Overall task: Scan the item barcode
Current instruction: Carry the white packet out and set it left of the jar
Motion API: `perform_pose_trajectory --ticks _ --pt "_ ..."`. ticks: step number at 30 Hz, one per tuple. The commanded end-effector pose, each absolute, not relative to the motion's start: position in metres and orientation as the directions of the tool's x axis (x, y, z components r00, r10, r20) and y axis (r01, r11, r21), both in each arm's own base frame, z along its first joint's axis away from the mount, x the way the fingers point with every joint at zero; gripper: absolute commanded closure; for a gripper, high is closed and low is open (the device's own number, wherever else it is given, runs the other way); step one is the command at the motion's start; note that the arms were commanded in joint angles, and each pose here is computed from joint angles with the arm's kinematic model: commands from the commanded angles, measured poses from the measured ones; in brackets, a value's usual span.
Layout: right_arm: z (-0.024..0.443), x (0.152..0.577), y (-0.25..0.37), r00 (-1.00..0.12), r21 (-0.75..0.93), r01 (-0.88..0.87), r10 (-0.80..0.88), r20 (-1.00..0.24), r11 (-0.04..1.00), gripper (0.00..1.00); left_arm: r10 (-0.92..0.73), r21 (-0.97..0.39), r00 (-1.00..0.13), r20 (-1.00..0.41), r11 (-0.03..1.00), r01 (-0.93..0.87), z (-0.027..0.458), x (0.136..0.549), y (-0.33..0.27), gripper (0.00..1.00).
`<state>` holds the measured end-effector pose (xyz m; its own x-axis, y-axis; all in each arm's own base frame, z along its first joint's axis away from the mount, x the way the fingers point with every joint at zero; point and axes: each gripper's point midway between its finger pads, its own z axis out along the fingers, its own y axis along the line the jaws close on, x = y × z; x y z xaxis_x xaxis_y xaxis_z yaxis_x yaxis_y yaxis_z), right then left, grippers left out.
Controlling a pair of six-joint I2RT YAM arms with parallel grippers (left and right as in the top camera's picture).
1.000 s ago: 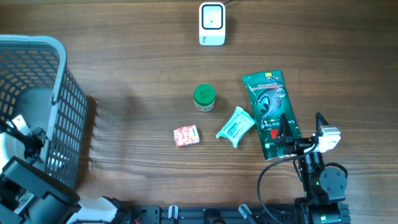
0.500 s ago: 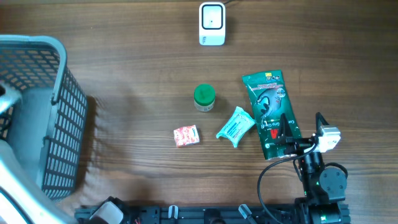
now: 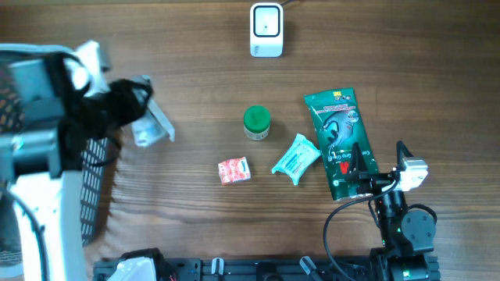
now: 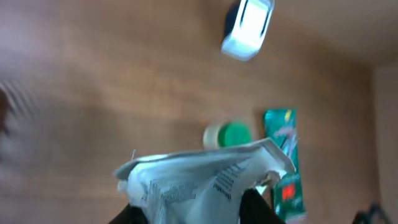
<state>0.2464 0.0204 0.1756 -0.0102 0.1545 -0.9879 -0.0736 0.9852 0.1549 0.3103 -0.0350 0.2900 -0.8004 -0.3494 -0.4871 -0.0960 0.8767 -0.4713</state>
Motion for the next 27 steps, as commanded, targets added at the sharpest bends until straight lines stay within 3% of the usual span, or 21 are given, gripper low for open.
perform_pose_trajectory --ticks 1,11,12,14,15,16,20,22,27 --pt "0.176 0.246 0.021 -0.007 0.159 -0.078 0.159 -0.987 0.984 0.00 -0.253 -0.378 -0.896 -0.364 0.920 -0.106 0.236 0.317 -0.058 0.75" --pt "0.176 0.246 0.021 -0.007 0.158 -0.078 0.158 -0.987 0.984 0.00 -0.126 -0.104 -0.991 -0.041 0.987 -0.121 0.082 0.339 -0.106 0.70" --pt "0.176 0.246 0.021 -0.007 0.158 -0.078 0.158 -0.987 0.984 0.00 -0.106 -0.096 -0.994 -0.023 0.990 -0.103 0.068 0.341 -0.114 0.64" --pt "0.176 0.246 0.021 -0.007 0.159 -0.078 0.159 -0.987 0.984 0.00 -0.077 -0.088 -0.997 -0.005 0.993 -0.077 0.053 0.341 -0.124 0.31" --pt "0.176 0.246 0.021 -0.007 0.159 -0.078 0.159 -0.987 0.984 0.00 -0.067 -0.084 -0.998 -0.004 0.994 -0.067 0.048 0.342 -0.128 0.00" --pt "0.176 0.246 0.021 -0.007 0.158 -0.078 0.158 -0.987 0.984 0.00 -0.063 -0.085 -0.998 -0.017 0.994 -0.062 0.048 0.344 -0.129 0.00" --pt "0.176 0.246 0.021 -0.007 0.158 -0.078 0.158 -0.987 0.984 0.00 -0.079 -0.101 -0.995 -0.065 0.992 -0.072 0.055 0.355 -0.127 0.00" --pt "0.176 0.246 0.021 -0.007 0.159 -0.078 0.159 -0.987 0.984 0.00 -0.094 -0.136 -0.984 -0.153 0.988 -0.074 0.087 0.371 -0.127 0.00" --pt "0.176 0.246 0.021 -0.007 0.158 -0.078 0.158 -0.987 0.984 0.00 -0.148 -0.190 -0.821 -0.551 0.981 -0.049 0.242 0.410 -0.117 0.00"
